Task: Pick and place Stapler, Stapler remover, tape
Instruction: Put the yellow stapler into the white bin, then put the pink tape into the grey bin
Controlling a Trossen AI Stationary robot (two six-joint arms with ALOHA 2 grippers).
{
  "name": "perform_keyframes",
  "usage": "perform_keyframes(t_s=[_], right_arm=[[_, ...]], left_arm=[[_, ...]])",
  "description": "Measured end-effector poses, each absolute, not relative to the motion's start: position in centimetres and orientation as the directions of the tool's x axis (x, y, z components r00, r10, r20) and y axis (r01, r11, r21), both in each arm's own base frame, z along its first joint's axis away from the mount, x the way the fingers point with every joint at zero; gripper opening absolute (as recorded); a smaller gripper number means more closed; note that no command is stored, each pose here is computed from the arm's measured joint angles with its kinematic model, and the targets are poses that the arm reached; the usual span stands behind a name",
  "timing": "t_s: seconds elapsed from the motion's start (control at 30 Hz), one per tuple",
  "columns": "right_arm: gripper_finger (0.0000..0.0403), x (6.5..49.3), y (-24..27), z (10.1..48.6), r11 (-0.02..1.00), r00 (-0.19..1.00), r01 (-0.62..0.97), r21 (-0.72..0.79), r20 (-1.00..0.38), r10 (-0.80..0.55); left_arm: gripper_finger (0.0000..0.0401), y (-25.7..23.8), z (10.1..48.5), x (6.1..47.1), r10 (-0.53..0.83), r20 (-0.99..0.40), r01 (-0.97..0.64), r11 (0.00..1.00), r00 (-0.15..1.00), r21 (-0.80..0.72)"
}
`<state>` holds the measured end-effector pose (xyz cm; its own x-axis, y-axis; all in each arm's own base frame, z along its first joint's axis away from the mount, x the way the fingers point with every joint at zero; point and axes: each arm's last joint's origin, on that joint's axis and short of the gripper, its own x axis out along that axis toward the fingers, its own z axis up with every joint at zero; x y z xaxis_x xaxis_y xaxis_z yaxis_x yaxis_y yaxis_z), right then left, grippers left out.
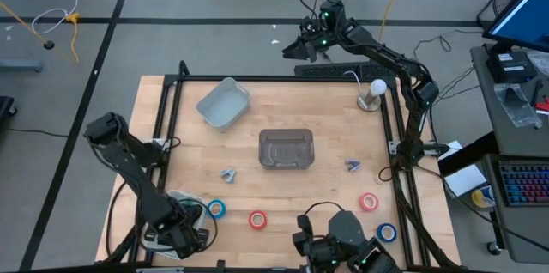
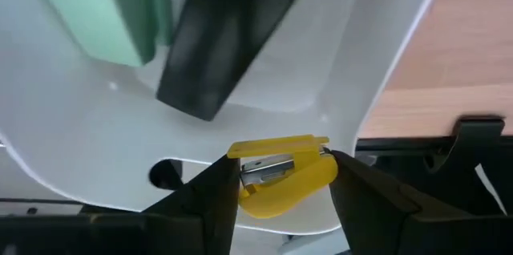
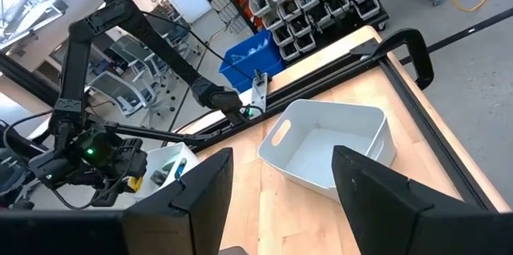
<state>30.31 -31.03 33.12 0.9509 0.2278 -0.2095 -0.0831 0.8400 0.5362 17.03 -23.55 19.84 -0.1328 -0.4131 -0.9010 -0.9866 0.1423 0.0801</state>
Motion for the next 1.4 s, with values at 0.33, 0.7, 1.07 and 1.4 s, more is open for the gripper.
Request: perform_keyframes(t_s=[0.33,0.7,1.07,1.4], right_arm=[[0.0208,30.5,-30.8,33.1,0.838,0.949,-0.088,0.539,-0.210,0.234],[0.0208,30.5,-30.8,33.1,0.836,0.949,-0.086,0.542,-0.212,0.236],[0.0208,30.5,-30.8,33.1,0.836,0.949,-0.087,0.541,-0.212,0.235],[0.0208,29.8,-31.0,33.3,0.780,0.916,-0.228,0.583,-0.143,0.375]], left_arm=[[0.0167,-24.3,18.4,17.2,-0.390,-0.908,-0.982,0.165,-0.153,0.094],[0.0229,-24.3,18.3,17.2,-0.388,-0.909,-0.982,0.165,-0.154,0.096],[0.0252,-24.3,18.4,17.3,-0.382,-0.912,-0.985,0.137,-0.148,0.103],[0.0253,-23.7,21.8,17.1,-0.233,-0.970,-0.994,0.099,-0.065,0.043]])
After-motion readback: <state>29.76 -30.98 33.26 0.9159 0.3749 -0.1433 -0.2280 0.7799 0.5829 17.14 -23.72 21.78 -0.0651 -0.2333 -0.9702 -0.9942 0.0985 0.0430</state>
